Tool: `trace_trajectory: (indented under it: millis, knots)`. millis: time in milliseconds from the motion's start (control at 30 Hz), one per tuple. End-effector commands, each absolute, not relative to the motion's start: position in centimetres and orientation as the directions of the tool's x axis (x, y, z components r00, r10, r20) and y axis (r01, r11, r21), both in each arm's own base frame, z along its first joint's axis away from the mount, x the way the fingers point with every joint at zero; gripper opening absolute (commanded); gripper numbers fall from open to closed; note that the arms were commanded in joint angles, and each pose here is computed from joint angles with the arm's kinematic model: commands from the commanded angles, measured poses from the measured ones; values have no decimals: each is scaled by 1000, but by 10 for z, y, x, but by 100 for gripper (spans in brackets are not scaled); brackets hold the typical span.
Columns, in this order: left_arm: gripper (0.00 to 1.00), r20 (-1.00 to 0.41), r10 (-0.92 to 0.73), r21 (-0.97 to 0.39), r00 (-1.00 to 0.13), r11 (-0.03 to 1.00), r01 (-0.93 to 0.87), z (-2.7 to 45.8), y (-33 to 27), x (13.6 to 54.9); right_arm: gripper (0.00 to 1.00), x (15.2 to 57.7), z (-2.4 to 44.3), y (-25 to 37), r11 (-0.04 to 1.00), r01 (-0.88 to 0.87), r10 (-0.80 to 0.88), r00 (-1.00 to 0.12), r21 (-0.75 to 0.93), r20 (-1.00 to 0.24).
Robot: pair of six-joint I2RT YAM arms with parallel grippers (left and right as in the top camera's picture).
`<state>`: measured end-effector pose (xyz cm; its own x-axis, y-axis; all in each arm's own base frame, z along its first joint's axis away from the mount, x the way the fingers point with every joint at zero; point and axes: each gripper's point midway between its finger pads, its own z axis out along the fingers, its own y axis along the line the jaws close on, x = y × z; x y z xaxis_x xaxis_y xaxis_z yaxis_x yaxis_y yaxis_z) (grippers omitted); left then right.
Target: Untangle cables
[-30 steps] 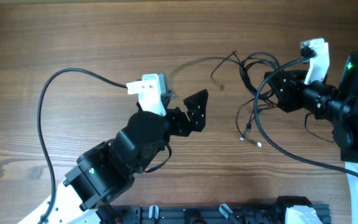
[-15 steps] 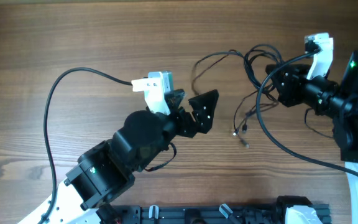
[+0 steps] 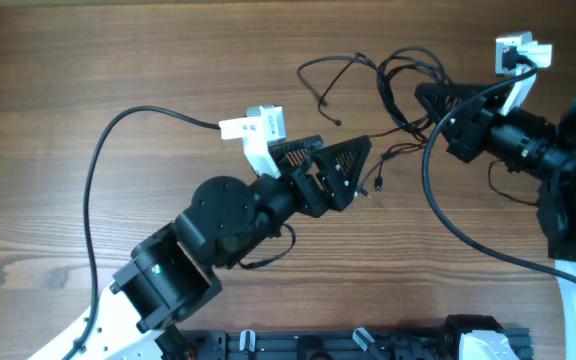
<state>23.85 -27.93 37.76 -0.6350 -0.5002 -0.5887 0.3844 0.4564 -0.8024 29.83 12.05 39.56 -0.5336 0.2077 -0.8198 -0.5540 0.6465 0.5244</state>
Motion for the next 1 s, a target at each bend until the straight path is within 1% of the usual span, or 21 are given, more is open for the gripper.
trace_trajectory:
  millis: [0, 167, 267, 400, 467, 533, 667, 700, 800, 900, 967]
  knots:
    - [100, -560, -484, -824, -673, 412, 389, 378, -294, 238, 4, 282, 413, 134, 540, -636, 203, -538, 552, -818]
    - [100, -539, -474, -839, -696, 369, 399, 380, -304, 237, 4, 275, 418, 140, 496, -681, 180, -526, 538, -832]
    - [100, -534, -485, -844, -692, 350, 406, 385, -304, 237, 4, 266, 422, 145, 451, -736, 144, -499, 505, -855]
    - [95, -534, -480, -844, -696, 337, 416, 388, -306, 235, 4, 256, 430, 151, 389, -797, 112, -457, 462, -882]
    - [93, -535, -477, -844, -698, 337, 416, 387, -306, 235, 4, 254, 433, 152, 374, -810, 108, -445, 451, -889]
    - [89, -534, -476, -844, -698, 338, 415, 387, -306, 235, 4, 253, 434, 152, 370, -814, 108, -442, 448, -891]
    - [78, -534, -476, -844, -698, 338, 415, 387, -306, 235, 4, 254, 435, 152, 370, -816, 108, -437, 444, -893]
    - [76, -534, -476, -844, -698, 338, 415, 387, -306, 235, 4, 254, 435, 152, 370, -817, 108, -435, 442, -894]
    - [76, -534, -476, -844, -698, 338, 415, 387, -306, 235, 4, 250, 439, 154, 344, -837, 100, -418, 425, -903]
    - [72, -531, -479, -847, -699, 334, 415, 388, -306, 235, 4, 243, 444, 157, 300, -866, 87, -393, 400, -916]
    - [72, -505, -491, -862, -710, 317, 395, 388, -307, 235, 4, 241, 445, 158, 289, -873, 83, -385, 392, -919]
